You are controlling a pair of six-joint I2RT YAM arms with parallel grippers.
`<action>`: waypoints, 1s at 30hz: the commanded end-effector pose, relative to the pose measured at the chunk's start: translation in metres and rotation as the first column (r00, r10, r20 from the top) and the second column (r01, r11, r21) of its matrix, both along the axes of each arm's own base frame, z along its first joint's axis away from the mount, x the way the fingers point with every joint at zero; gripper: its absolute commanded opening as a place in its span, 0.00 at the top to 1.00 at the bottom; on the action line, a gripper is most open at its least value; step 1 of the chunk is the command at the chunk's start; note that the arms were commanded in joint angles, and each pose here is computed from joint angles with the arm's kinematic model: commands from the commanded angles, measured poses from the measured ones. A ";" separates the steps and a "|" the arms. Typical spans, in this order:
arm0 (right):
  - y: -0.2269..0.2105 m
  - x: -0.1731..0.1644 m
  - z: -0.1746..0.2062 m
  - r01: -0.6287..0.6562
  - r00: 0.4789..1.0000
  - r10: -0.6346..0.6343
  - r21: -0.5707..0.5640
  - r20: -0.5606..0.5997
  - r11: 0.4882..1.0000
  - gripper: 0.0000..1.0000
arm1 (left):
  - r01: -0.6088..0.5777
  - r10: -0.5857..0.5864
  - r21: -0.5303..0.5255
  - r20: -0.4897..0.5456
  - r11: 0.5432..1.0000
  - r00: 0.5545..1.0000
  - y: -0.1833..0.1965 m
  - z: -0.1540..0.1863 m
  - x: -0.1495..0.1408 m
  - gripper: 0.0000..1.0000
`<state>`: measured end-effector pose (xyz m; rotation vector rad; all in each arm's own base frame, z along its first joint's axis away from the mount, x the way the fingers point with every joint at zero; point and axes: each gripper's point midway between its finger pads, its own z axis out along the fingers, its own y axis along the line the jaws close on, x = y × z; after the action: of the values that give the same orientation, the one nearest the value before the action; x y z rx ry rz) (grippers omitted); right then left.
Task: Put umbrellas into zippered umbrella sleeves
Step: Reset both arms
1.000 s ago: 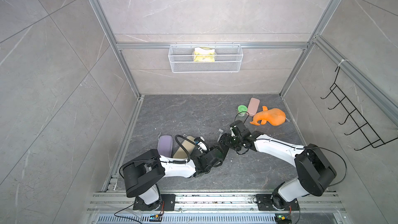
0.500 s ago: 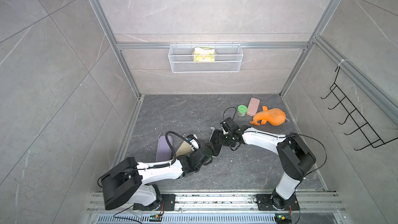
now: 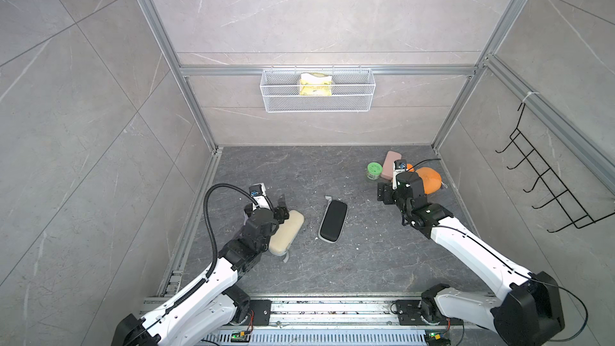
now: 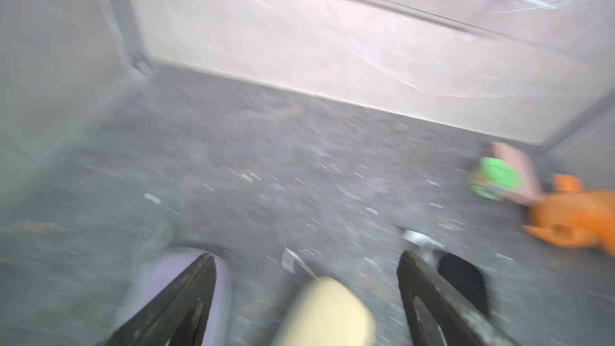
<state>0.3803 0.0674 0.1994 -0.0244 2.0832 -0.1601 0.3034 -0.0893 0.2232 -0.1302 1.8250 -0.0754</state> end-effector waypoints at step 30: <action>-0.042 0.000 -0.050 -0.049 0.976 0.040 0.037 0.216 0.998 0.14 | -0.033 0.038 0.196 -0.019 0.980 0.999 0.102 -0.127 0.066 0.08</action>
<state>0.3858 0.0269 0.1502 -0.0245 1.8592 -0.0960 0.3539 0.0100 0.0641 -0.0327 1.9785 0.1131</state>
